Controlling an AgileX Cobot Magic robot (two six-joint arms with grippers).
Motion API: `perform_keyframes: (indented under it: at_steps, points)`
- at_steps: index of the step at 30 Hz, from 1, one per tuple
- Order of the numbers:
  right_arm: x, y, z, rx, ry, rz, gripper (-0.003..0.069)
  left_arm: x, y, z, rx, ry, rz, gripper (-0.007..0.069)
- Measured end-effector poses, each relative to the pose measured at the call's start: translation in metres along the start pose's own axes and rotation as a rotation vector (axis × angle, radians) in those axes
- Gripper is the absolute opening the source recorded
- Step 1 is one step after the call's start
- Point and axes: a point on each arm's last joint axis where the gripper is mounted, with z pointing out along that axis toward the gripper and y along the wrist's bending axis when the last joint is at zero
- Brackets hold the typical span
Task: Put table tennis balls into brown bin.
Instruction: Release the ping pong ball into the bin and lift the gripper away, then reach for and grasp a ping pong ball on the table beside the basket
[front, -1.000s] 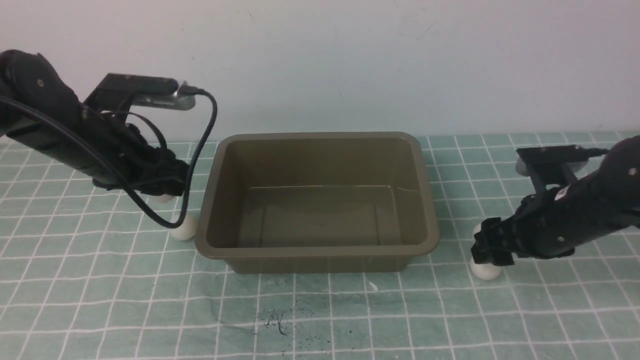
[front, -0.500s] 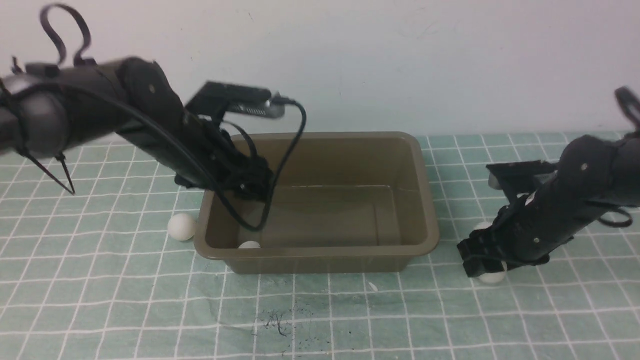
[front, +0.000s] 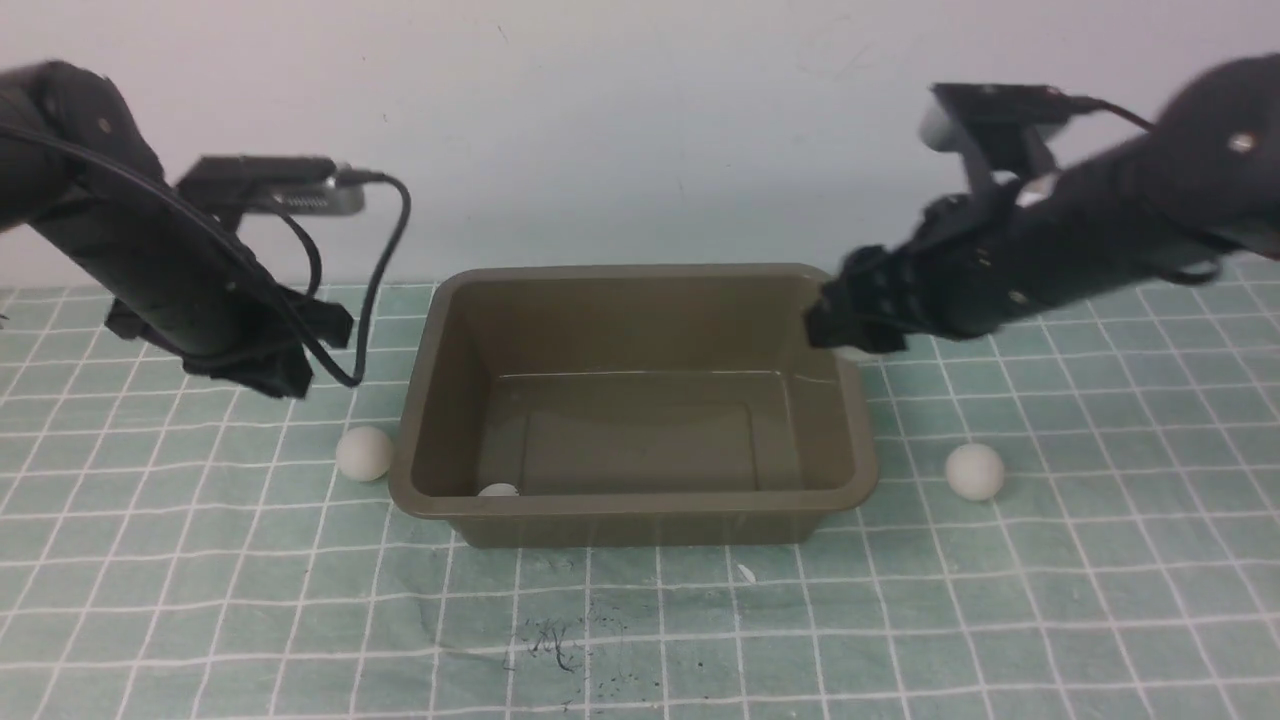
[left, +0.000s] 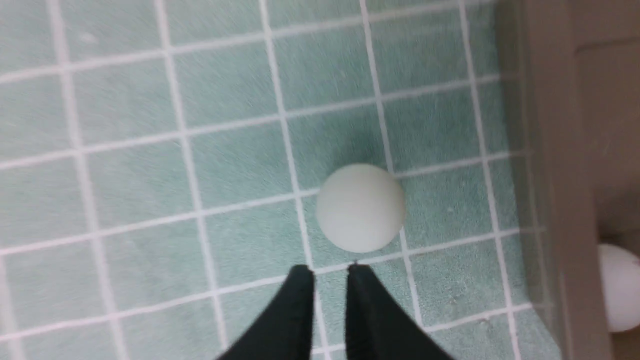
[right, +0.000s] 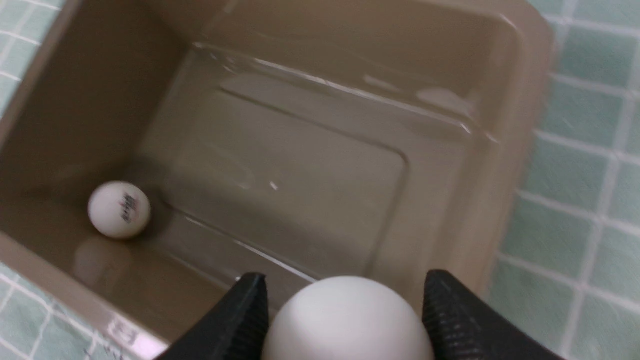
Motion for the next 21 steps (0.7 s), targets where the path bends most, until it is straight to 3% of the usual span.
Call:
perform_keyframes:
  at_steps: [1, 2, 3, 5, 7, 9, 10, 12, 17, 21]
  points:
    - [-0.007, 0.002, 0.004, -0.008, 0.006, -0.009, 0.0454, 0.0, -0.001, 0.012, 0.012, 0.023, 0.008, 0.0196]
    - [-0.008, 0.002, 0.004, -0.008, 0.008, -0.012, 0.047, 0.0, -0.001, 0.012, 0.012, 0.022, 0.01, 0.0207]
    - [-0.015, 0.004, 0.004, -0.015, 0.017, -0.026, 0.0516, 0.0, -0.001, 0.025, 0.021, 0.036, 0.012, 0.03]
    - [-0.02, 0.004, 0.0, -0.017, 0.012, -0.028, 0.0539, 0.0, -0.002, 0.036, 0.024, 0.041, 0.011, 0.039]
    - [-0.027, -0.001, -0.013, 0.002, -0.025, -0.031, 0.0518, -0.001, -0.002, 0.051, 0.027, 0.037, 0.002, 0.0499]
    - [-0.033, -0.01, -0.032, 0.038, -0.068, -0.022, 0.0462, -0.002, -0.001, 0.063, 0.03, 0.03, -0.011, 0.0555]
    - [-0.034, -0.012, -0.038, 0.046, -0.079, -0.019, 0.0456, -0.002, -0.001, 0.064, 0.03, 0.024, -0.014, 0.0558]
    - [-0.037, -0.027, -0.06, 0.095, -0.103, 0.01, 0.0376, -0.002, 0.001, 0.075, 0.027, 0.024, -0.022, 0.056]
    - [-0.029, -0.084, -0.098, 0.227, -0.079, 0.147, 0.0209, 0.0, 0.002, 0.08, 0.029, 0.068, -0.016, 0.0335]
    - [-0.002, -0.114, -0.093, 0.265, 0.001, 0.253, 0.0171, -0.015, 0.009, 0.044, -0.023, 0.072, 0.028, 0.0355]
